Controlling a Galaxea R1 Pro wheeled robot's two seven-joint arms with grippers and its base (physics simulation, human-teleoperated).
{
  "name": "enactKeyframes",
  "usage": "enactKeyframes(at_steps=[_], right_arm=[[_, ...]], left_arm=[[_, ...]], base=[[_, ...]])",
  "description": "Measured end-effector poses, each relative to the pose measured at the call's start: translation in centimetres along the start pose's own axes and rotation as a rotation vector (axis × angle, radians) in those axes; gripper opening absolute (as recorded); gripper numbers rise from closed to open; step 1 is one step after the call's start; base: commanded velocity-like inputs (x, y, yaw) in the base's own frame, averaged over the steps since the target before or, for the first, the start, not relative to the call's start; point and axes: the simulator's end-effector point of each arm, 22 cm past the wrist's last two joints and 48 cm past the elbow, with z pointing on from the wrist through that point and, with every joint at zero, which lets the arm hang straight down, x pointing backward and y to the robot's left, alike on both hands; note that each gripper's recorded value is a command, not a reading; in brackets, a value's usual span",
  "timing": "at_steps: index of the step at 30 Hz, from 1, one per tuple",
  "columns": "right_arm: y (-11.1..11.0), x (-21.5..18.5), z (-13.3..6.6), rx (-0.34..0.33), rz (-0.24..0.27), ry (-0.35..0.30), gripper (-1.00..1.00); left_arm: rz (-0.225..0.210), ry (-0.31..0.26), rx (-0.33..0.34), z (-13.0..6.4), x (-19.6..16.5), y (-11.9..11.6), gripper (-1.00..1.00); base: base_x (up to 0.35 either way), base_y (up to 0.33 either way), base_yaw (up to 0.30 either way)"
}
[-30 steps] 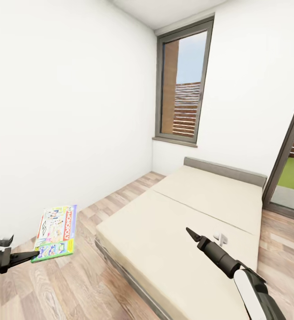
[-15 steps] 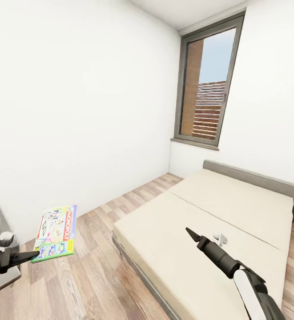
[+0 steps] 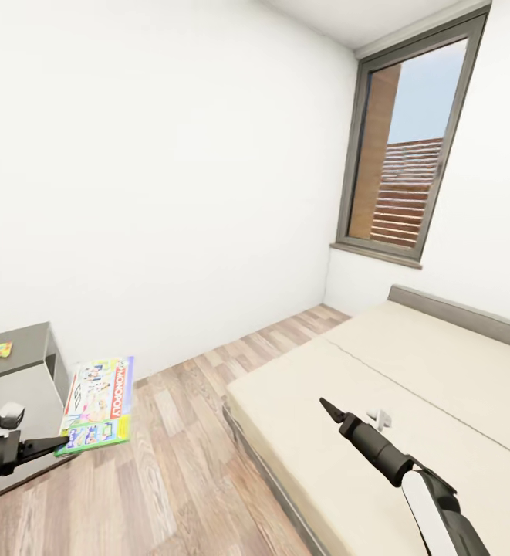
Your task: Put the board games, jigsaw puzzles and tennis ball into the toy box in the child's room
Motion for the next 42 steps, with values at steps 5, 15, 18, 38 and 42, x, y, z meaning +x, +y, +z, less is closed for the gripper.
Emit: enactKeyframes(at_steps=[5,15,18,38,42], right_arm=[[0.4,-0.2,-0.2,0.0,0.0,0.0,1.0],[1.0,-0.5,-0.6,0.003,0.003,0.003,1.0],[1.1,-0.5,-0.7,0.005,0.004,0.005,1.0],[1.8,-0.4,-1.5,0.017,0.014,0.016,1.0],[2.0,-0.5,-1.7,0.017,0.014,0.017,1.0]], left_arm=[[-0.001,0.0,0.003,-0.1,-0.1,-0.4,-1.0],[-0.003,0.0,0.005,-0.5,-0.2,-1.2,-1.0],[-0.003,0.0,0.005,-0.7,-0.2,-1.4,-1.0],[-0.006,0.0,0.011,-1.4,-0.2,-2.9,-1.0],[-0.005,0.0,0.011,-1.6,-0.2,-3.1,-1.0]], base=[[0.0,0.0,0.288],[0.0,0.0,0.287],[0.0,0.0,0.281],[0.0,0.0,0.24],[0.0,0.0,0.188]])
